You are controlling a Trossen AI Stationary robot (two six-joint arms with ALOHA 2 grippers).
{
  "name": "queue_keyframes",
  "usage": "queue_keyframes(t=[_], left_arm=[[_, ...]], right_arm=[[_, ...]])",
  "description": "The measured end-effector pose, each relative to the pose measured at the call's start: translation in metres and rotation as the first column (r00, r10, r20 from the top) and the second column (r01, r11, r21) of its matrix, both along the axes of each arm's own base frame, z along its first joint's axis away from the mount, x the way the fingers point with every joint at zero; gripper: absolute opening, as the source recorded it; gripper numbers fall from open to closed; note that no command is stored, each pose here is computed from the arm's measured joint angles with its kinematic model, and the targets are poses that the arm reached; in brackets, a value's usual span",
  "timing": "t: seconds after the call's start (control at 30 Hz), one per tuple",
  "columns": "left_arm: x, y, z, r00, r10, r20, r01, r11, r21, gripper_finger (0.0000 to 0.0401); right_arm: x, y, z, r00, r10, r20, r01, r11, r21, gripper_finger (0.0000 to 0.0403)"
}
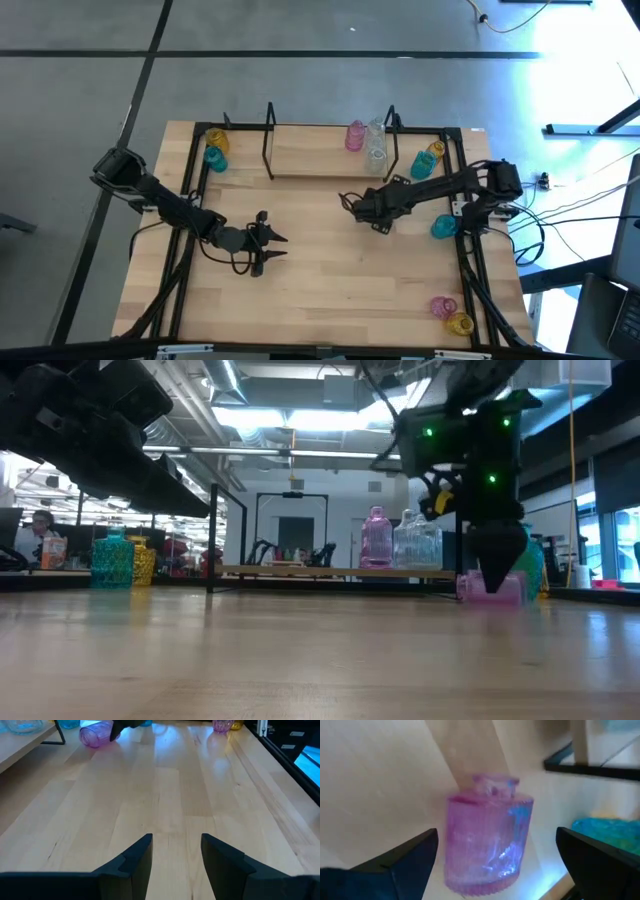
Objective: Sort vases onto shelf
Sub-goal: Put the top pink vase on the shelf aligned with the other pink vase
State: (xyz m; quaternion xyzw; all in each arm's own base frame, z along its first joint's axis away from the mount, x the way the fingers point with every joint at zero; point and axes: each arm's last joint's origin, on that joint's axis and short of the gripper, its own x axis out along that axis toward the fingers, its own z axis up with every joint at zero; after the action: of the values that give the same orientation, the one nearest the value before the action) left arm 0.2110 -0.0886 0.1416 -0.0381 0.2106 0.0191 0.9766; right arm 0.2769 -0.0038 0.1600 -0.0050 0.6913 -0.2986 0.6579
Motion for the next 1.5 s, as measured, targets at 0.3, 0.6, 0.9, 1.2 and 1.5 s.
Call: queue_keyframes(t=[0.3,0.6,0.9,1.2,1.5], left_arm=[[0.000,0.000,0.000,1.000,0.004,0.001,-0.004,1.000,0.002,0.0162],[0.000,0.000,0.000,1.000,0.005,0.001,-0.005,1.000,0.003,0.0162],[0.000,0.000,0.000,1.000,0.005,0.001,-0.005,1.000,0.003,0.0162],[0.000,0.000,0.000,1.000,0.005,0.001,-0.005,1.000,0.003,0.0162],[0.000,0.000,0.000,1.000,0.004,0.001,-0.004,1.000,0.003,0.0162]], right_arm=[[-0.011,-0.001,-0.021,1.000,-0.016,0.004,0.016,0.999,0.035,0.0390],[-0.010,0.000,-0.023,0.999,-0.022,0.025,0.019,0.993,0.120,0.0390],[-0.010,0.000,-0.023,0.996,-0.077,0.038,0.074,0.994,0.080,0.0388],[-0.010,-0.001,-0.023,0.997,-0.065,0.046,0.063,0.997,0.032,0.0268],[-0.010,0.000,-0.022,0.999,-0.022,0.044,0.026,0.995,-0.093,0.0201]])
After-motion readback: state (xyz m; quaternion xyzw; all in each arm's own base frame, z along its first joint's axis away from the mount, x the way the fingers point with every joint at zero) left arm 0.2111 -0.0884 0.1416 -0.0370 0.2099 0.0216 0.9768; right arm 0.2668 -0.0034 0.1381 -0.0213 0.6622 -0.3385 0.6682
